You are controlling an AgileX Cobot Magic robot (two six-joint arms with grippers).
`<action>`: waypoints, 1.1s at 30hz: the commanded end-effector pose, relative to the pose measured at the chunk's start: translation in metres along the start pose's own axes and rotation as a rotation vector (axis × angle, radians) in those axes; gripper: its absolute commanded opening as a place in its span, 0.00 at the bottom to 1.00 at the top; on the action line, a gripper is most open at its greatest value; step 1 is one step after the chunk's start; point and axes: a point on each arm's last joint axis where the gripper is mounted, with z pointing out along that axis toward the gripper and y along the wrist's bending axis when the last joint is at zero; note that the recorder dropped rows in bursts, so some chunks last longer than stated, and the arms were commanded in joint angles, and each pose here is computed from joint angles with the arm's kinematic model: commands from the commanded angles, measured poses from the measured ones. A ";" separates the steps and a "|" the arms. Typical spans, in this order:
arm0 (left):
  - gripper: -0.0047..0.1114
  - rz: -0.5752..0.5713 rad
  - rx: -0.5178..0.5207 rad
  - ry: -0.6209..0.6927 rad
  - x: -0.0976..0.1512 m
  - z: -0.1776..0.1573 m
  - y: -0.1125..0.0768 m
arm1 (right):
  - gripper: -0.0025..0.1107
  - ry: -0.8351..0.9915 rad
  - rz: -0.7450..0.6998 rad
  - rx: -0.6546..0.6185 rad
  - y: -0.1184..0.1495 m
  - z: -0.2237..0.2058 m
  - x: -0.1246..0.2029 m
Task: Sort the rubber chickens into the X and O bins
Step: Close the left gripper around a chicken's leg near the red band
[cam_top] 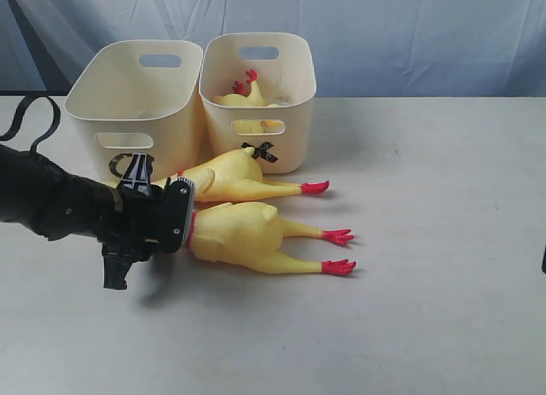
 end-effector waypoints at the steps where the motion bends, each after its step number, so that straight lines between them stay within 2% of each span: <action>1: 0.47 0.005 0.003 -0.005 -0.002 0.004 -0.001 | 0.02 -0.001 0.001 0.010 0.000 0.000 0.001; 9: 0.36 0.005 0.012 -0.004 -0.002 0.008 -0.004 | 0.02 0.001 0.001 0.009 0.000 0.000 0.001; 14: 0.18 0.005 0.009 -0.006 -0.002 0.008 -0.004 | 0.02 0.001 0.001 0.009 0.000 0.000 0.001; 19: 0.04 0.005 0.007 -0.006 -0.002 0.007 -0.003 | 0.02 0.001 0.001 0.009 0.000 0.000 0.001; 33: 0.04 -0.003 0.072 0.041 -0.001 -0.029 0.003 | 0.02 0.001 0.001 0.009 0.000 0.000 0.001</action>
